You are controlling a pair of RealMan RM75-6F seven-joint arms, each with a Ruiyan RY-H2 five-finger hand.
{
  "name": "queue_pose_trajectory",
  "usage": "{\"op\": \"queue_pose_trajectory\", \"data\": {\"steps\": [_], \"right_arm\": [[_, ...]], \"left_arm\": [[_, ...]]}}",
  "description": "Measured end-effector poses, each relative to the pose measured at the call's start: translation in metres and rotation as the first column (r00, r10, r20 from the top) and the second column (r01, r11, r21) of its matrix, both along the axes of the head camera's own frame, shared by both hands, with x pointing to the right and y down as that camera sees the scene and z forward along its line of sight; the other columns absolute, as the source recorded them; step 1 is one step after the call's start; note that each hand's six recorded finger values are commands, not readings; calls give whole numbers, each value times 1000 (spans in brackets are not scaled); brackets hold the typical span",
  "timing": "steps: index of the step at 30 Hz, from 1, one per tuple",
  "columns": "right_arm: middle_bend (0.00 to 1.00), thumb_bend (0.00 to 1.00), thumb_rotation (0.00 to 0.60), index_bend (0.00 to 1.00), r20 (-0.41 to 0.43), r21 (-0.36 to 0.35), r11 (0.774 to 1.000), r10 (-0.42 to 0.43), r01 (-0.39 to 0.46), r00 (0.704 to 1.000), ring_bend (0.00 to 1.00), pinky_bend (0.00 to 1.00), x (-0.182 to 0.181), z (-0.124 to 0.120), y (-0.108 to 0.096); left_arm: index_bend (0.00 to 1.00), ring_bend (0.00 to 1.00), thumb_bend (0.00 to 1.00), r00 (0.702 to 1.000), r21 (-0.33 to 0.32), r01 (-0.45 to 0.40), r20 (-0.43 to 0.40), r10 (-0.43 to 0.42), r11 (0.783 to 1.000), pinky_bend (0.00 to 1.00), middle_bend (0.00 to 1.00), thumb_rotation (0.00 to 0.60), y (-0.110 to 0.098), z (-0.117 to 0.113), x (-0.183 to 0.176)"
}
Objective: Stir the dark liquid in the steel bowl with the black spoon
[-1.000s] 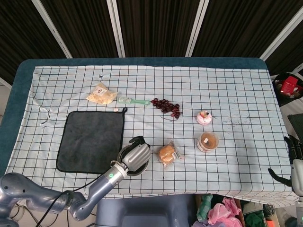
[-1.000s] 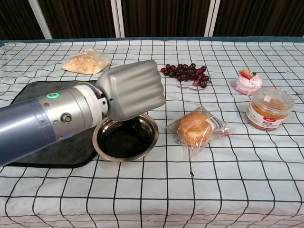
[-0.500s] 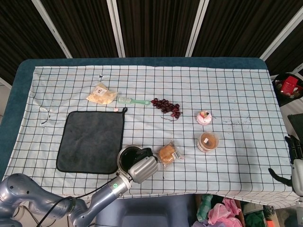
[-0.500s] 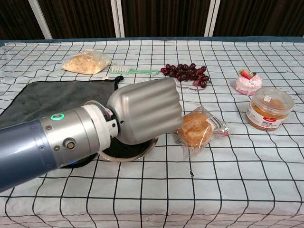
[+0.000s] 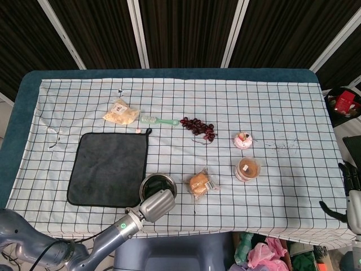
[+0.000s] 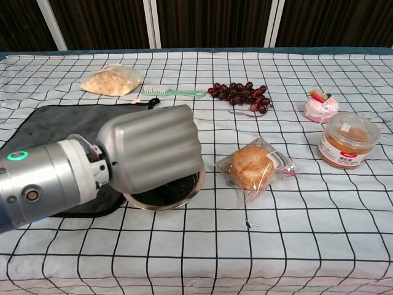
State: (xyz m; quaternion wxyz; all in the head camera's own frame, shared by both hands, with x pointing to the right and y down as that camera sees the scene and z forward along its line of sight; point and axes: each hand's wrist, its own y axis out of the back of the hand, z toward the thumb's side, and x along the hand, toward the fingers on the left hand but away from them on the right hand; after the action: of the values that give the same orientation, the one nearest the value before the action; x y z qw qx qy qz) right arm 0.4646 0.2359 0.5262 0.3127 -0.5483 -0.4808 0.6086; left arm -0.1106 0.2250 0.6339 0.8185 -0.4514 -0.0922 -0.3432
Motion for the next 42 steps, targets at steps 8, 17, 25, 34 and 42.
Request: {"op": "queue_pose_trajectory", "data": {"steps": [8, 17, 25, 34, 42], "right_arm": [[8, 114, 600, 32, -2, -9, 1000, -3, 3, 1000, 62, 217, -1, 2, 1], [8, 114, 600, 32, -6, -9, 1000, -2, 2, 1000, 62, 217, 0, 2, 1], [8, 115, 600, 32, -5, -7, 1000, 2, -3, 1000, 62, 217, 1, 1, 1], [8, 114, 600, 32, -6, -7, 1000, 2, -2, 1000, 62, 217, 1, 1, 1], [8, 114, 600, 32, -3, -10, 1000, -1, 1, 1000, 62, 217, 0, 2, 1]], "left_arm": [[651, 826, 457, 998, 28, 53, 32, -54, 998, 733, 971, 600, -21, 9, -14], [651, 826, 457, 997, 65, 63, 33, -65, 996, 733, 971, 600, -39, 22, 1], [651, 827, 457, 999, 74, 53, -19, -51, 996, 734, 972, 600, -40, 21, 34], [652, 831, 456, 998, 13, 0, -68, 1, 1000, 736, 974, 600, -12, 11, 45], [653, 833, 455, 997, -26, 34, -75, -36, 999, 736, 975, 600, -5, -5, 24]]}}
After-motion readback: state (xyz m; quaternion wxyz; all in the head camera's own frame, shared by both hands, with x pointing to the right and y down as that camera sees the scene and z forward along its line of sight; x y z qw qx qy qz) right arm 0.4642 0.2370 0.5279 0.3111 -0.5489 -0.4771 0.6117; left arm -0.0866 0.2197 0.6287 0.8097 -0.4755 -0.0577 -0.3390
